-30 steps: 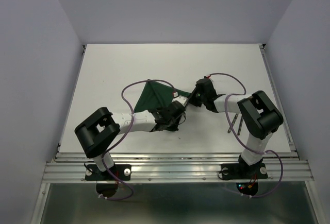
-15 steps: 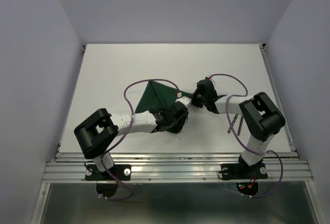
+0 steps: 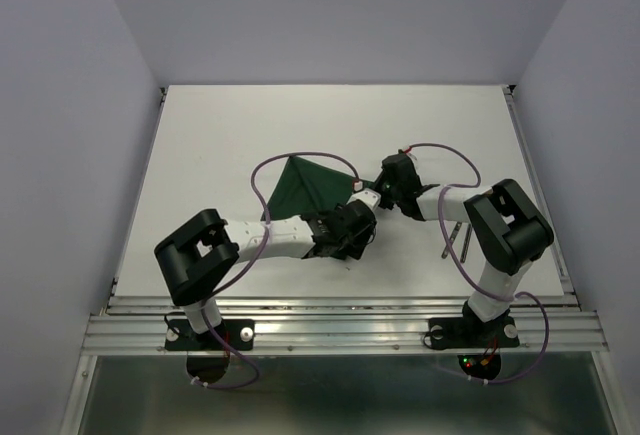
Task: Fold the napkin into a case and place the utensils inside
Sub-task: Pick up the upper triangle-folded napkin from the center of the board.
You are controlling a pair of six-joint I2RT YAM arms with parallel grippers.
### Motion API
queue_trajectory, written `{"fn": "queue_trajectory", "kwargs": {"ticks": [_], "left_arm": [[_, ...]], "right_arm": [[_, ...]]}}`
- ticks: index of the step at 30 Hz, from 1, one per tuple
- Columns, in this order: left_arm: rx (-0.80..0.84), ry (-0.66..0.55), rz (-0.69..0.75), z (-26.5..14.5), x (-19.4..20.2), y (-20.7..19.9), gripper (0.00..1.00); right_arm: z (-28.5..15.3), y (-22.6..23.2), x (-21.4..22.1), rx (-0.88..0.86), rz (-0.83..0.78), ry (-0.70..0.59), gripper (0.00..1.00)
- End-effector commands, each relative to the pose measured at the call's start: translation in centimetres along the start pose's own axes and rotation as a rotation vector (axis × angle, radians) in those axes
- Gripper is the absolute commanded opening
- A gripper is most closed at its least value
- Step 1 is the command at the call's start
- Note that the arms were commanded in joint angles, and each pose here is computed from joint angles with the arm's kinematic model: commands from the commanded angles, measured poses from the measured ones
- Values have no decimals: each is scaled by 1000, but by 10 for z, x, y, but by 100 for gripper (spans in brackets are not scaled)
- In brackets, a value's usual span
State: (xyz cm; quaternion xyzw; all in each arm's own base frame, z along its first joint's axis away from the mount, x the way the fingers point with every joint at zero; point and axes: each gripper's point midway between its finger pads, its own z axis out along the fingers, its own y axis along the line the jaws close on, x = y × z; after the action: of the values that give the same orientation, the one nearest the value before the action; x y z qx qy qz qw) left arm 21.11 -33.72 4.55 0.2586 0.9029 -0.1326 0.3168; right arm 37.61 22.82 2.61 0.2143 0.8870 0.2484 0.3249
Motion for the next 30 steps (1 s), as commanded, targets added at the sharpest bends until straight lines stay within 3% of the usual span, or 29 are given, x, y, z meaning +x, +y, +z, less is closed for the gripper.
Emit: {"fn": "queue_trajectory", "kwargs": {"ticks": [1, 9, 12, 15, 16, 19, 21, 30], "left_arm": [[-76, 8, 24, 4, 0, 7, 61], [-118, 55, 33, 18, 18, 14, 43], [-125, 58, 29, 20, 20, 15, 29], [-123, 52, 28, 18, 17, 15, 0], [-118, 49, 28, 17, 16, 14, 0], [-93, 29, 23, 13, 11, 10, 0], [-77, 24, 19, 11, 12, 9, 0], [-47, -1, 8, 7, 7, 7, 0]], "right_arm": [[-7, 4, -10, -10, 0, -37, 1], [-7, 1, -10, -1, -1, -41, 1], [-8, -1, -10, 3, -3, -44, 1], [-9, -5, -11, 10, 3, -45, 2], [-10, -6, -10, 9, 3, -42, 7], [-13, -10, -10, 7, 7, -32, 42], [-17, -12, -11, 0, 14, -30, 50], [-16, -14, 5, -26, 21, 50, 54]]}}
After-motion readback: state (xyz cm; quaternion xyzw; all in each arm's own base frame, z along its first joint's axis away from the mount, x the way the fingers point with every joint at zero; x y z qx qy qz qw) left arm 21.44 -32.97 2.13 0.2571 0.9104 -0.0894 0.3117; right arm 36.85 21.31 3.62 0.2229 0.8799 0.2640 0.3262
